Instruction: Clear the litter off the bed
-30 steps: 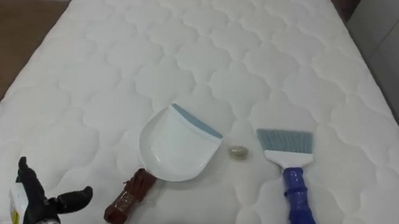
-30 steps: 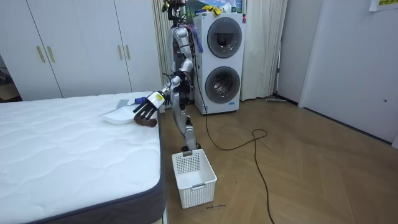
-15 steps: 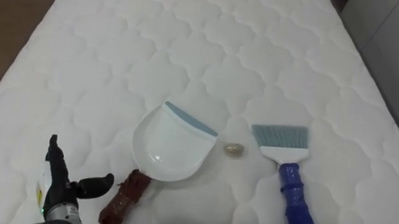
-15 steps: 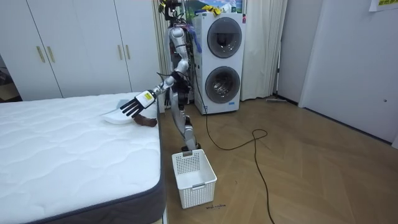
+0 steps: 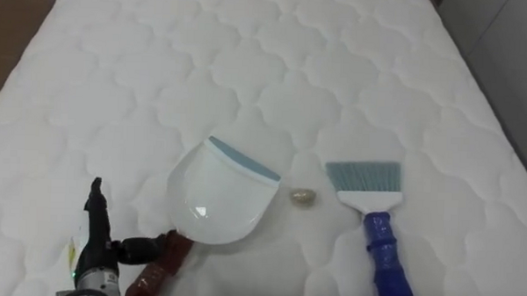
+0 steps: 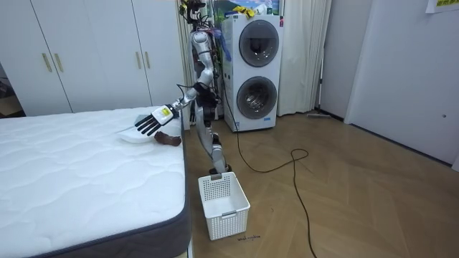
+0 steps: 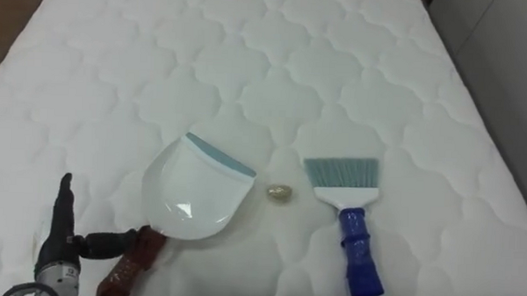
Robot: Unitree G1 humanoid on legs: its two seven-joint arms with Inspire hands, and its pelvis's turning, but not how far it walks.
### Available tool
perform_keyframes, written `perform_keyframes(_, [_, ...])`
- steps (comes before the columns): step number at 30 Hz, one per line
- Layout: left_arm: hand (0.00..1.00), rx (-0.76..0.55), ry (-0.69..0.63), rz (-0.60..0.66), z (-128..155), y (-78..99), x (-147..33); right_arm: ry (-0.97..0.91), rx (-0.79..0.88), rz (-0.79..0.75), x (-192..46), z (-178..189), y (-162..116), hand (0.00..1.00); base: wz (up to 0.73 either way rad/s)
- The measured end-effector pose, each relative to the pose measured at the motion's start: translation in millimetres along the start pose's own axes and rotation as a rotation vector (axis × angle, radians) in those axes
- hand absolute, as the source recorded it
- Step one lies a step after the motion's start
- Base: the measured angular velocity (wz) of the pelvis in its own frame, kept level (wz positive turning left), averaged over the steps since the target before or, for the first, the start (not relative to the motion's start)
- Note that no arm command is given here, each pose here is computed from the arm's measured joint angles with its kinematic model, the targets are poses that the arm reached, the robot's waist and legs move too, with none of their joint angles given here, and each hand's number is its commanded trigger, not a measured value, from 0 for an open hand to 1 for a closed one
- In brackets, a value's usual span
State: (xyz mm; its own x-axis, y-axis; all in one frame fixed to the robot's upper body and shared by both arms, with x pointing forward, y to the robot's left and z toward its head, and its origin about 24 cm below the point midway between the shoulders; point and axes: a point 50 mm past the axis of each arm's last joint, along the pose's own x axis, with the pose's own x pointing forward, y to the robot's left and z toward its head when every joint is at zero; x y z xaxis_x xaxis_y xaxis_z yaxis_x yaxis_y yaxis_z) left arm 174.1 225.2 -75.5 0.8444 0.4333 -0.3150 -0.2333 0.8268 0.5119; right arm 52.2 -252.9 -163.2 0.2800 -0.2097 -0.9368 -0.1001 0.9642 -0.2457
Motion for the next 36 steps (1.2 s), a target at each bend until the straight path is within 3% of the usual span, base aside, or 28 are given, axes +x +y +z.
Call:
perform_keyframes(8, [0.0,0.041,-0.002,-0.066,-3.2,-6.7,-2.7,-0.005,-0.013,0.007,0.3,1.5,2.0,0.0,-0.15])
perform_keyframes(11, [0.0,0.081,0.031,-0.101,-11.1,-7.6,-2.8,-0.055,0.004,-0.007,2.3,17.9,2.2,0.0,-0.2])
perform_keyframes(16, [0.0,0.123,-0.037,-0.165,4.2,-22.3,2.5,-0.007,-0.003,0.001,1.3,7.3,7.0,0.0,0.38])
perform_keyframes(22, [0.0,0.124,-0.041,-0.166,5.0,-22.9,2.6,-0.041,-0.011,0.001,3.2,22.0,6.0,0.0,-0.09])
perform_keyframes(36, [0.0,0.185,0.007,-0.213,-9.4,-26.0,-1.4,-0.005,0.046,0.034,3.0,16.6,8.5,0.0,-0.01])
